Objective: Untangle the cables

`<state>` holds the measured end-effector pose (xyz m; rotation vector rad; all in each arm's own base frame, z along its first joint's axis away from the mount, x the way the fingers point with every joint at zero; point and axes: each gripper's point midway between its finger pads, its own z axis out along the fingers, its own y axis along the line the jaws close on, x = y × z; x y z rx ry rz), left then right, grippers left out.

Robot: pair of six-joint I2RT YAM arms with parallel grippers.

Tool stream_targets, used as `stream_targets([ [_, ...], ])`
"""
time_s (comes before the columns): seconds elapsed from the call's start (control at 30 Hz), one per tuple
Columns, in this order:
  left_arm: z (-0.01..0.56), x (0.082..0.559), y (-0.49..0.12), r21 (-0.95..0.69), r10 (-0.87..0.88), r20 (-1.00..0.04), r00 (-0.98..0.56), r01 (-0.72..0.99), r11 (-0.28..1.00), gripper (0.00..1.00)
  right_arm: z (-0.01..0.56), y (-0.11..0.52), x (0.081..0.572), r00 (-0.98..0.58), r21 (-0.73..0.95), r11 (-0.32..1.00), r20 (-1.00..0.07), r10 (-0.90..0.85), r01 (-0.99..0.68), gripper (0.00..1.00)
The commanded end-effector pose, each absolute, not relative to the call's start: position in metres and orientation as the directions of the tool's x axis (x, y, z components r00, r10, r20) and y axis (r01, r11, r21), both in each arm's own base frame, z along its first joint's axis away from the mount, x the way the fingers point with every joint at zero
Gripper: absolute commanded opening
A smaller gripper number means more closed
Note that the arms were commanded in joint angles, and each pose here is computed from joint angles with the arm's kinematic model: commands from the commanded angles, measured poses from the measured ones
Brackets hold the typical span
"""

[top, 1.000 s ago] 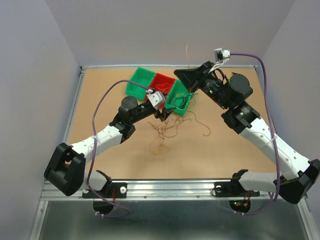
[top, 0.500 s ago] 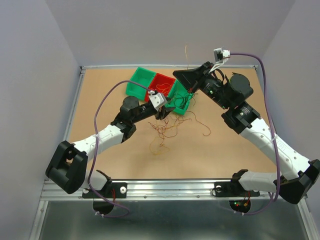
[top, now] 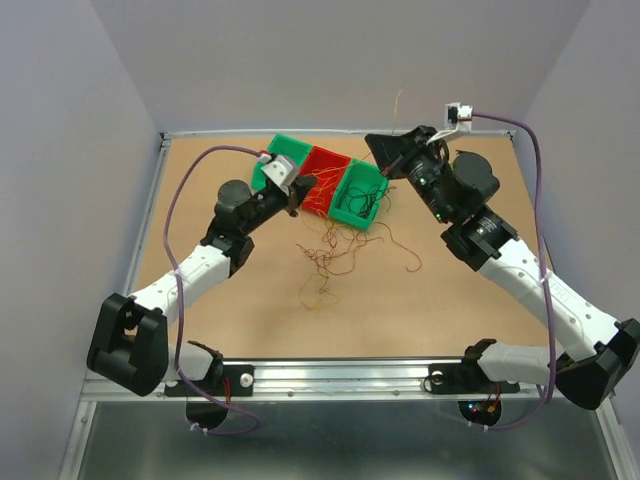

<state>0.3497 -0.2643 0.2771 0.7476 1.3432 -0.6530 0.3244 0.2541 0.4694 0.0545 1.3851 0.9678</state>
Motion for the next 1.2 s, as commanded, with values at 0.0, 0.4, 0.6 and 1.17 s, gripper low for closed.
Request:
stream_targets([
  [0.0, 0.350, 0.354, -0.227, -0.001, -0.204, -0.960, 0.190, 0.729, 0.684, 0.00, 0.374, 0.244, 0.358, -0.201, 0.628, 0.722, -0.778, 0.596, -0.291, 0.01],
  [0.4, 0.358, 0.351, -0.206, -0.045, -0.263, -0.951, 0.161, 0.771, 0.635, 0.00, 0.143, 0.290, 0.335, -0.620, 0.506, 0.805, -0.749, 0.233, -0.308, 0.09],
  [0.6, 0.344, 0.370, -0.202, -0.052, -0.235, -0.960, 0.149, 0.734, 0.677, 0.00, 0.146, 0.281, 0.330, -0.576, 0.507, 0.800, -0.775, 0.260, -0.322, 0.37],
  [1.17, 0.283, 0.472, -0.229, -0.087, -0.113, -0.994, -0.011, 0.718, 0.690, 0.00, 0.199, 0.219, 0.323, -0.324, 0.515, 0.827, -0.840, 0.436, -0.224, 0.75],
])
